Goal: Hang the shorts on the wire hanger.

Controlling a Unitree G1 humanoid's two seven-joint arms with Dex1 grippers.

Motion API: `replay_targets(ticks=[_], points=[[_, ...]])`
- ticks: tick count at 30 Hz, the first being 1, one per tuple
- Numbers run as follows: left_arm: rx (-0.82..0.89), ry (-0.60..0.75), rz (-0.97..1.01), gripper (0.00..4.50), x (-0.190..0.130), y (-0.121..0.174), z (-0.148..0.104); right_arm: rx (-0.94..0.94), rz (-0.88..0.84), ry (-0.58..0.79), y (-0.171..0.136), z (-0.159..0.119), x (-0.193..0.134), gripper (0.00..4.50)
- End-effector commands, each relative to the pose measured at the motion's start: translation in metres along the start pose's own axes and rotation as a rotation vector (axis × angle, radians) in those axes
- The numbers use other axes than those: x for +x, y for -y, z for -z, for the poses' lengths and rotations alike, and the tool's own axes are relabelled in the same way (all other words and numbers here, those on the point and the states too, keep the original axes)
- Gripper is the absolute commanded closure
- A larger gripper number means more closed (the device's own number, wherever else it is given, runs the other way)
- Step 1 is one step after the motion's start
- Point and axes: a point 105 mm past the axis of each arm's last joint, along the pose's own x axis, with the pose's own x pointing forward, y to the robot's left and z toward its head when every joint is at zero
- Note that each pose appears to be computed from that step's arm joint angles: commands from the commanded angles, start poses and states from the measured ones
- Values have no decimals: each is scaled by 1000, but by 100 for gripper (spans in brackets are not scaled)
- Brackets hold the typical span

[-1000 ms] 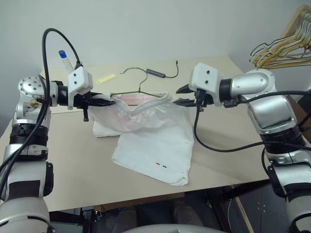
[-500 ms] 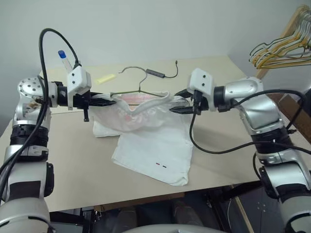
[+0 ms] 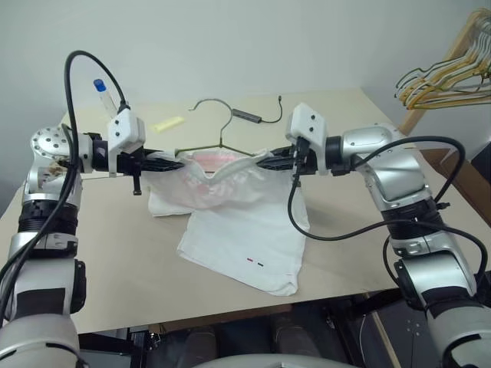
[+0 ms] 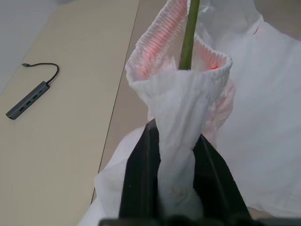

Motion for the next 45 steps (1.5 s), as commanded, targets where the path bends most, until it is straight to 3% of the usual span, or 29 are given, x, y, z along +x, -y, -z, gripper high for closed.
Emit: replay_targets(ticks=[1, 6, 10, 13, 18, 26, 31, 36, 41, 45], points=[[44, 63, -66, 278, -3, -13, -19, -35, 48, 29, 8, -10, -7, 450], [71, 158, -148, 118, -5, -25, -34, -25, 72, 12, 9, -6, -12, 450], [51, 448, -296, 3, -35, -47, -76, 40, 139, 4, 13, 1, -24, 450], [52, 533, -268, 3, -52, -41, -86, 92, 208, -13, 16, 8, -36, 450], [24, 607, -382, 3, -65, -47, -82, 337, 423, -124, 25, 34, -81, 450], [-28, 589, -341, 3, -29, -24, -56, 624, 802, -324, 19, 77, -166, 450], [-8, 634, -273, 3, -8, -6, -65, 758, 1097, -424, 22, 90, -222, 450], [-6, 674, -281, 3, -13, -10, -72, 790, 1483, -441, 31, 82, -286, 450], [15, 698, -293, 3, -16, -12, -76, 690, 1699, -430, 46, 61, -298, 450], [7, 695, -318, 3, -17, -14, -76, 711, 1831, -300, 60, 48, -294, 450]])
